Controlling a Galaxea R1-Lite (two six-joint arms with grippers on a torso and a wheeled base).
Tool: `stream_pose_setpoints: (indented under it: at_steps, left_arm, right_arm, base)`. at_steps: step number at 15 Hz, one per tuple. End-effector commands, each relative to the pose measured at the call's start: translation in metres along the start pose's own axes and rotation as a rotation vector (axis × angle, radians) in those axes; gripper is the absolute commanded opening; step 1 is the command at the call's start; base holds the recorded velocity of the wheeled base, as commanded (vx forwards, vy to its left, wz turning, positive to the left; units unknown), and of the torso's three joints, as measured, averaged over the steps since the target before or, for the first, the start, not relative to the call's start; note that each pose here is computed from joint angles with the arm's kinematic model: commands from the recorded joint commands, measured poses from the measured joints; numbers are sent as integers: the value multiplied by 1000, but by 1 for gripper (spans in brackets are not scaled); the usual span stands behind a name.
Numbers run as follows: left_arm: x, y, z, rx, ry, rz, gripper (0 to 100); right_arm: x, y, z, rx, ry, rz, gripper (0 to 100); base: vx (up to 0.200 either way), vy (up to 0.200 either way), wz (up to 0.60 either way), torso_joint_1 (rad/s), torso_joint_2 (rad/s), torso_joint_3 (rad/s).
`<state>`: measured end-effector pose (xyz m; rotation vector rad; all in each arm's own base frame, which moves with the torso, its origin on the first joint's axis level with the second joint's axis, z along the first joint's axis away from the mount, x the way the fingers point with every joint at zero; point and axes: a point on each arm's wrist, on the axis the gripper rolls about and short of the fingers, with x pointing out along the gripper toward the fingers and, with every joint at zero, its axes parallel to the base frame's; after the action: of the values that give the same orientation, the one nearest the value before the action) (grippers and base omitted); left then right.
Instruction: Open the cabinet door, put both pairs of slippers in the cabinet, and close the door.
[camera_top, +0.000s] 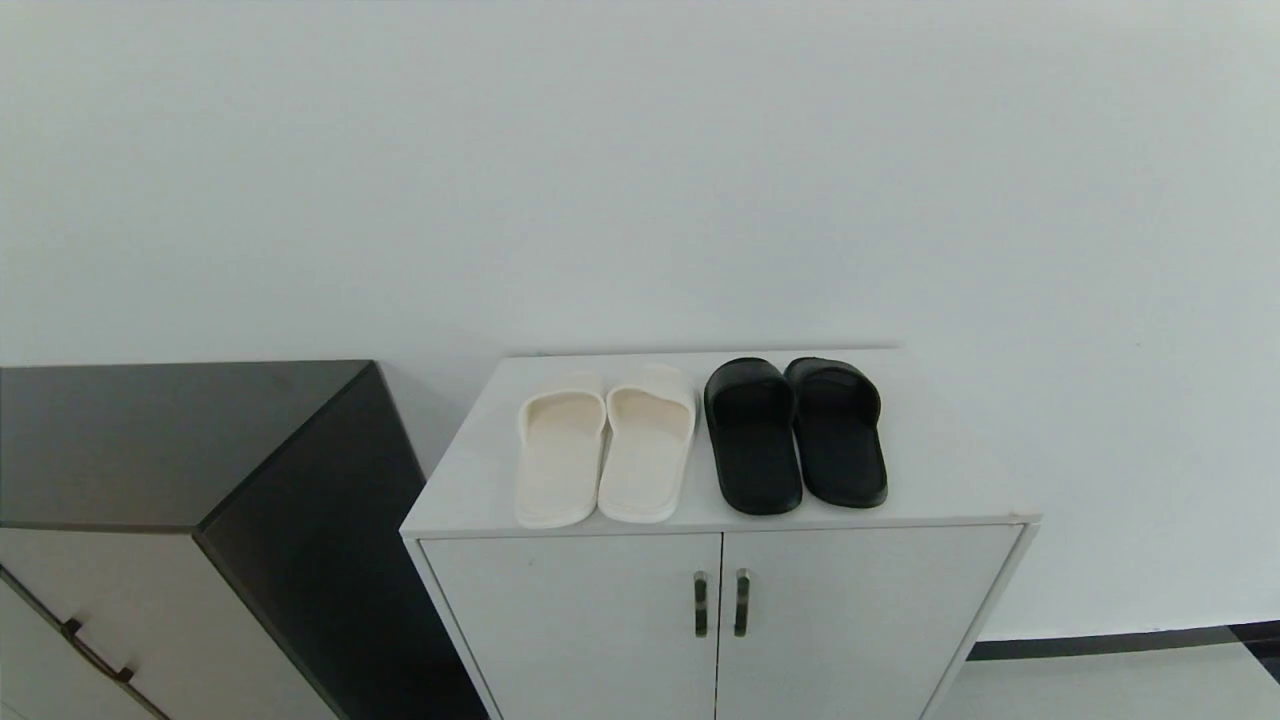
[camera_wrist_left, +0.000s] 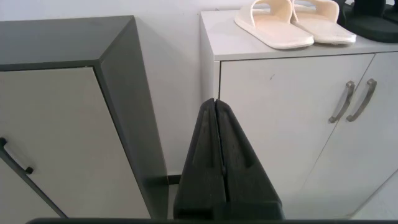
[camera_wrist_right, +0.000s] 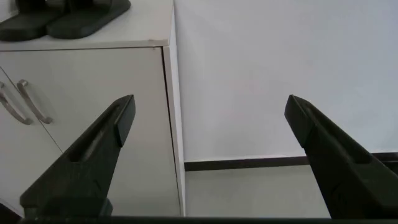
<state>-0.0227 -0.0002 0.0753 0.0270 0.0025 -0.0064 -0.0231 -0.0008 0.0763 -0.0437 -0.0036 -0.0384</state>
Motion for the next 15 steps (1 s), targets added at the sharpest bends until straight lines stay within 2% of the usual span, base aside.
stream_pose_setpoints:
  at_steps: [1, 2, 3, 4, 6, 8, 10, 12, 15]
  left_arm:
    - [0, 0, 0, 1, 0, -1, 0]
    - [0, 0, 0, 2, 0, -1, 0]
    - [0, 0, 0, 2, 0, -3, 0]
    - [0, 0, 0, 2, 0, -3, 0]
    - [0, 0, 0, -7, 0, -1, 0]
    - [0, 0, 0, -16, 0, -3, 0]
    - [0, 0, 0, -16, 2, -3, 0]
    - [0, 0, 0, -16, 2, -3, 0]
    - [0, 0, 0, -22, 1, 0, 0]
  right_arm:
    - [0, 0, 0, 1, -2, -2, 100]
    - [-10, -2, 48, 49, -173, 27, 100]
    - [-7, -3, 79, 112, -120, 84, 100]
    - [2, -2, 88, 108, -37, 123, 100]
    - [36, 3, 97, 116, 126, 281, 100]
    - [82, 8, 106, 146, 221, 342, 100]
    - [120, 24, 118, 159, 228, 429, 100]
    - [142, 45, 132, 172, 264, 421, 100]
    - [161, 83, 138, 134, 304, 423, 100]
  base:
    - [0, 0, 0, 0, 0, 0]
    - [0, 0, 0, 0, 0, 0]
    - [0, 0, 0, 0, 0, 0]
    - [0, 0, 0, 0, 0, 0]
    - [0, 0, 0, 0, 0, 0]
    - [0, 0, 0, 0, 0, 0]
    - [0, 0, 0, 0, 0, 0]
    - [0, 0, 0, 0, 0, 0]
    - [0, 0, 0, 0, 0, 0]
